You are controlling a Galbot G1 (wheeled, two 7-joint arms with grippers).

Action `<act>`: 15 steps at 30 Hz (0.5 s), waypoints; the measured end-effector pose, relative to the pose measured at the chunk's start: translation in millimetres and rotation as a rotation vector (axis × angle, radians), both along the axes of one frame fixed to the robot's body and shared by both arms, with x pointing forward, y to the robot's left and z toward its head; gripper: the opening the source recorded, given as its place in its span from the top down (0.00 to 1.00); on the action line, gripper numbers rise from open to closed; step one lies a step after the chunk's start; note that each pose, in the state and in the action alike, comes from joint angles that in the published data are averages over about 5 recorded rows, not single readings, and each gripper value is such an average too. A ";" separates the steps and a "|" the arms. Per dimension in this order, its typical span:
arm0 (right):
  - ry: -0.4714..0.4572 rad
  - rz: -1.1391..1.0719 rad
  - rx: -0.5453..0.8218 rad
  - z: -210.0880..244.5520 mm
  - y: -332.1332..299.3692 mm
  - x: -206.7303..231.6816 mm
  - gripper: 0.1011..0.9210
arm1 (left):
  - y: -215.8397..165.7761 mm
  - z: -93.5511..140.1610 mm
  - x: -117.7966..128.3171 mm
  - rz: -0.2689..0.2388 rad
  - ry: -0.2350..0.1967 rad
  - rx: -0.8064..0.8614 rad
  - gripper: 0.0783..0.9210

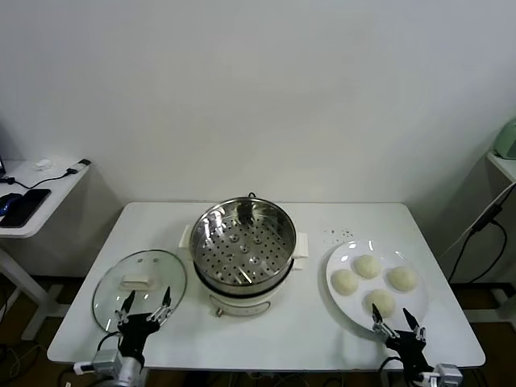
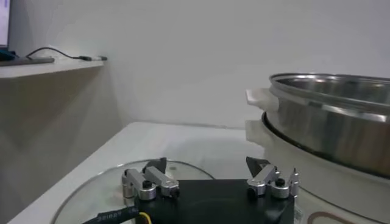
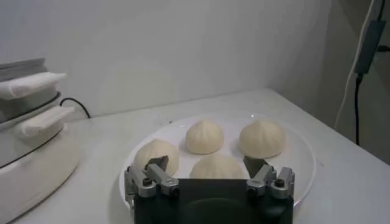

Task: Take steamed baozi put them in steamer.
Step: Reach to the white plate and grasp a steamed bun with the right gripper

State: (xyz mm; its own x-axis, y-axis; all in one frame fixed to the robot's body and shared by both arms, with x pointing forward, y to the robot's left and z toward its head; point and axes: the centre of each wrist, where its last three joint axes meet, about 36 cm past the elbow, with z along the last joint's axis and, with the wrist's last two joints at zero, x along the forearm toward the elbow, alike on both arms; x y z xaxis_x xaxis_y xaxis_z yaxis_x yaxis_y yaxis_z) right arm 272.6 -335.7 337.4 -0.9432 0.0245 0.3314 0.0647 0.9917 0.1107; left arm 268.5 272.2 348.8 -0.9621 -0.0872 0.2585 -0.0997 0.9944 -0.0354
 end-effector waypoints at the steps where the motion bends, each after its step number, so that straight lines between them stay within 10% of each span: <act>1: 0.001 0.004 -0.006 2.2 -1.3 3.0 0.12 | -0.1 0.3 0.0 -0.001 -0.001 0.000 0.12; 15: -0.056 0.314 -0.294 83.3 -45.1 148.0 0.12 | 1.6 3.8 0.1 -0.016 -0.022 0.001 0.12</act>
